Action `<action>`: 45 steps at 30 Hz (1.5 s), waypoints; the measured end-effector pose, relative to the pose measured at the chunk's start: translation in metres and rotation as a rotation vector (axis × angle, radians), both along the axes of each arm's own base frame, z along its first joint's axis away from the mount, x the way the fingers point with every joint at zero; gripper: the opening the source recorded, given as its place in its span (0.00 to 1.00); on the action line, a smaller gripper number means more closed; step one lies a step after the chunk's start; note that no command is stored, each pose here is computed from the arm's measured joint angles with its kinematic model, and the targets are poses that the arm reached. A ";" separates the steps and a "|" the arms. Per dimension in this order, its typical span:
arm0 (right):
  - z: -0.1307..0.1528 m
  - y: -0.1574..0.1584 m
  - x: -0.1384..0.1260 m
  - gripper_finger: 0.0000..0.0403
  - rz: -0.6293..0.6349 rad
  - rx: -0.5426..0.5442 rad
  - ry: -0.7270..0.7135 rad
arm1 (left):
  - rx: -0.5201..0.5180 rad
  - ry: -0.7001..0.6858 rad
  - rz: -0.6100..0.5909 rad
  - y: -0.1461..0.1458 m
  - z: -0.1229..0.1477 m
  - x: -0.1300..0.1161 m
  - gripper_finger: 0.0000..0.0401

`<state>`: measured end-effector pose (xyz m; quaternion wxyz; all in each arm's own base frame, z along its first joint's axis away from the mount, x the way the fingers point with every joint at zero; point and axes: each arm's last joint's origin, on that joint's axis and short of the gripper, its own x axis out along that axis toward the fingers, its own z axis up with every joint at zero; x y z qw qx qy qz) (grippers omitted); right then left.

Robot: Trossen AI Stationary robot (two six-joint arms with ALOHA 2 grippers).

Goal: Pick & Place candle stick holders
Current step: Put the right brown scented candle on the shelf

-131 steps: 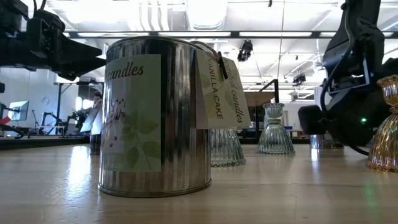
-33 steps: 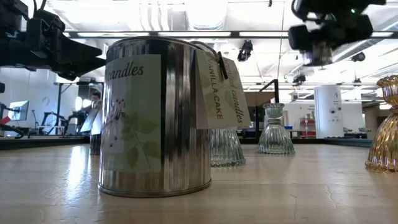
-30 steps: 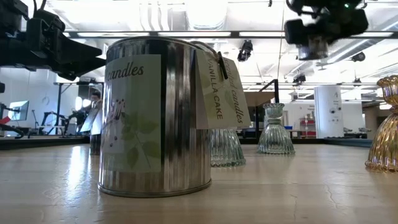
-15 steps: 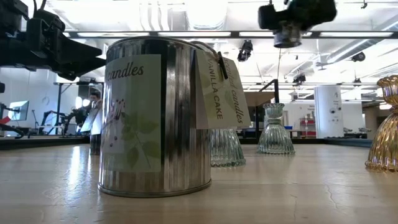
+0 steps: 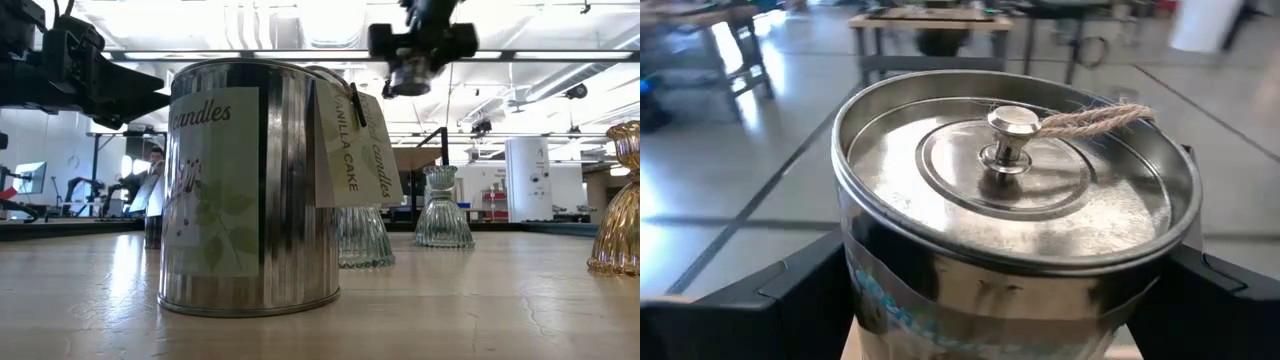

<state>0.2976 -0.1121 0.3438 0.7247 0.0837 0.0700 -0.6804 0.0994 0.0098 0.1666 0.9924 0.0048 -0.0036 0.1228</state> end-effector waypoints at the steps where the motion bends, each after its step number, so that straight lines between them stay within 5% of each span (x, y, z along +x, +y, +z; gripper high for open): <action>1: 0.000 -0.004 0.003 0.87 0.034 -0.005 0.004 | 0.000 0.000 0.000 0.000 0.000 0.000 0.68; 10: -0.022 -0.032 0.012 0.87 0.222 -0.057 -0.009 | 0.000 0.000 0.000 0.000 0.000 0.000 0.68; 19: -0.065 -0.036 0.010 0.87 0.245 -0.087 -0.039 | 0.000 0.000 0.000 0.000 0.000 0.000 0.68; 35: -0.094 -0.061 0.012 0.87 0.338 -0.054 0.003 | 0.000 0.000 0.000 0.000 0.000 0.000 0.68; 45: -0.107 -0.074 0.003 0.87 0.280 -0.014 -0.038 | 0.000 0.000 0.000 0.000 0.000 0.000 0.68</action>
